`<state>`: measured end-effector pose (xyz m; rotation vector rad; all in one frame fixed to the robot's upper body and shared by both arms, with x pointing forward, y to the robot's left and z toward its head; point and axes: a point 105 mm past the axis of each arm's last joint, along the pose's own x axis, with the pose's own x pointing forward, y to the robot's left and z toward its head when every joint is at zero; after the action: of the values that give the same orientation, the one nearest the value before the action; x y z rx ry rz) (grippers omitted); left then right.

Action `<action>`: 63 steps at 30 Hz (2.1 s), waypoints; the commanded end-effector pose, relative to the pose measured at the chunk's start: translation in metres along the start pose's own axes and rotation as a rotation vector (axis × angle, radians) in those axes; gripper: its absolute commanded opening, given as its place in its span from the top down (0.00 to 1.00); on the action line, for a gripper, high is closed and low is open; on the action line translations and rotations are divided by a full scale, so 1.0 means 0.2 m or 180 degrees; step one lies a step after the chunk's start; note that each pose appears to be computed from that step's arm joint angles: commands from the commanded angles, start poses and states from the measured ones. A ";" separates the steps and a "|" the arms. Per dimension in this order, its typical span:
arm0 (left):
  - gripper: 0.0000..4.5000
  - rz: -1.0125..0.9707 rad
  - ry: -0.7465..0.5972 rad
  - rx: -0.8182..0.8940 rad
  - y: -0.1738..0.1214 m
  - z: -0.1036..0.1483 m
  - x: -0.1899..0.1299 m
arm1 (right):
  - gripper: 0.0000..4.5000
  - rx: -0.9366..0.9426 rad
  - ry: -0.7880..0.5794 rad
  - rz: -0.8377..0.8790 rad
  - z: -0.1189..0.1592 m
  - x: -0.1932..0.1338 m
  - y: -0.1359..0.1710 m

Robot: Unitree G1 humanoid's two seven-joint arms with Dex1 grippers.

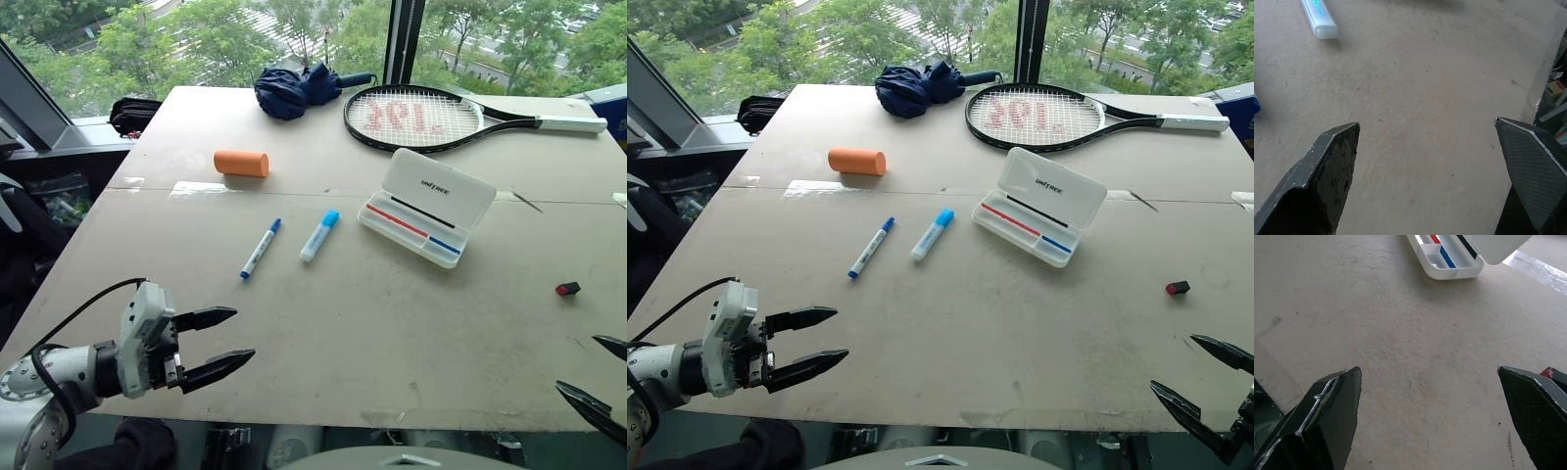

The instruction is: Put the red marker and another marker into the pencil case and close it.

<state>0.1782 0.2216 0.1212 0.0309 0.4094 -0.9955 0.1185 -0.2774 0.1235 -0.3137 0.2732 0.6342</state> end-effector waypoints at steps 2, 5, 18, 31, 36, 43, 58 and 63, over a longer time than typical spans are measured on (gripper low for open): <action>0.00 0.0027 -0.0187 0.0184 0.02 0.09 0.07 | 0.00 -0.0106 -0.0382 -0.0048 0.19 0.17 -0.02; 0.00 -0.0085 -0.0333 0.0263 -0.01 0.15 0.15 | 0.00 -0.0112 -0.0594 -0.0010 0.35 0.33 0.01; 0.00 -0.0607 -0.0300 0.0768 -0.16 0.24 0.23 | 0.24 -0.0233 0.0442 0.0545 0.39 0.87 -0.02; 0.00 -0.0517 -0.0270 0.0934 -0.21 0.30 0.23 | 0.30 -0.0227 0.0714 0.0620 0.25 1.13 -0.10; 0.00 -0.0480 -0.0264 0.0949 -0.20 0.29 0.24 | 0.71 -0.0476 0.0813 0.0730 0.25 1.16 -0.13; 0.00 -0.0413 -0.0243 0.0903 -0.18 0.25 0.22 | 1.00 -0.1338 0.0621 0.1565 0.27 1.03 -0.06; 0.00 -0.0145 -0.0131 0.0809 -0.11 0.13 0.11 | 1.00 -0.2064 0.0497 0.2170 0.23 0.96 -0.09; 0.00 0.0107 -0.0240 0.0698 -0.07 0.14 0.11 | 0.69 -0.2047 0.0308 0.2084 0.29 0.98 -0.12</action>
<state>0.1812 0.1862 0.1354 0.1977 0.2601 -1.0563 0.2886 -0.1682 0.0978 -0.8745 0.3271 1.3803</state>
